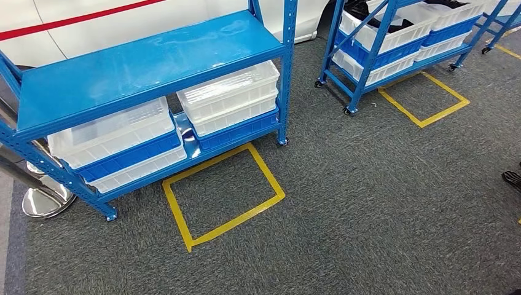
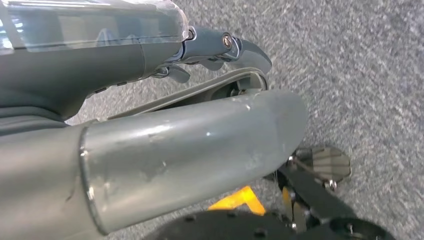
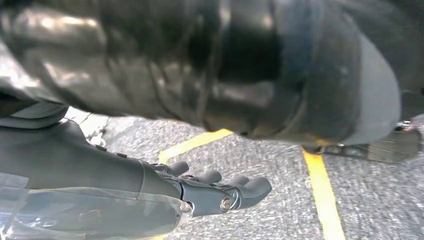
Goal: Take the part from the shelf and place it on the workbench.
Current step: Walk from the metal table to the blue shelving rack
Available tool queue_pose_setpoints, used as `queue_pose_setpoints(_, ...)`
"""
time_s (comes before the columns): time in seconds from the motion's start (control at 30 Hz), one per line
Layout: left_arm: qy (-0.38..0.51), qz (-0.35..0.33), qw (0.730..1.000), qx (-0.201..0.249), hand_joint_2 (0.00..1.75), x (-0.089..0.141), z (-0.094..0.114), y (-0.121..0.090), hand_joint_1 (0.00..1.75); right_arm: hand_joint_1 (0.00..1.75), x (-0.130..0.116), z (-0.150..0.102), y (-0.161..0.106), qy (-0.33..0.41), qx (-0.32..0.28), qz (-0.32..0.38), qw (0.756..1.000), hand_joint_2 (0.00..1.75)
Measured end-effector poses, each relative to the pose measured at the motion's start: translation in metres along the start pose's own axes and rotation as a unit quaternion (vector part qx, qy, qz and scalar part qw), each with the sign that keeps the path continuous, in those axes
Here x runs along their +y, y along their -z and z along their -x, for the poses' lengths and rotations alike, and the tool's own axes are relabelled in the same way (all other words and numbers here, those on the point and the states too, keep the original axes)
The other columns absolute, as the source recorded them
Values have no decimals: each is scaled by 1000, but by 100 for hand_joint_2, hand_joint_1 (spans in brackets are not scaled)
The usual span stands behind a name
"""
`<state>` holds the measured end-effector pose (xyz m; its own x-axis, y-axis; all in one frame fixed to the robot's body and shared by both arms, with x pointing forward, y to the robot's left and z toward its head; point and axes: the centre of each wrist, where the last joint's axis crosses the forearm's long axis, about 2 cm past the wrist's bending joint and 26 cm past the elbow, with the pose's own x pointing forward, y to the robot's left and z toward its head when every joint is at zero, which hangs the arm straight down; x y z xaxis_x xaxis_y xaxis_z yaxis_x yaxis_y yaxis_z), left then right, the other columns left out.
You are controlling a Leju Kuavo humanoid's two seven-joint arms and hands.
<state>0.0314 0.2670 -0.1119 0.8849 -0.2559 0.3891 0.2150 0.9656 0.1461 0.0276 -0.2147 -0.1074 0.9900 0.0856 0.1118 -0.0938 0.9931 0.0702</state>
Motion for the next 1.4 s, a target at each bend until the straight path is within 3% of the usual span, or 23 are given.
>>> queue_pose_setpoints(1.13, -2, 10, 1000, -13, 0, -4, -2, 0, 0, 0, 0, 5, 0, 19, 5, 10, 1000, 0)
queue_pose_setpoints(1.4, -1, 15, 1000, -4, 0, -9, 7, -4, 0, 0, 1, 11, 0, 22, 11, 9, 1000, 0)
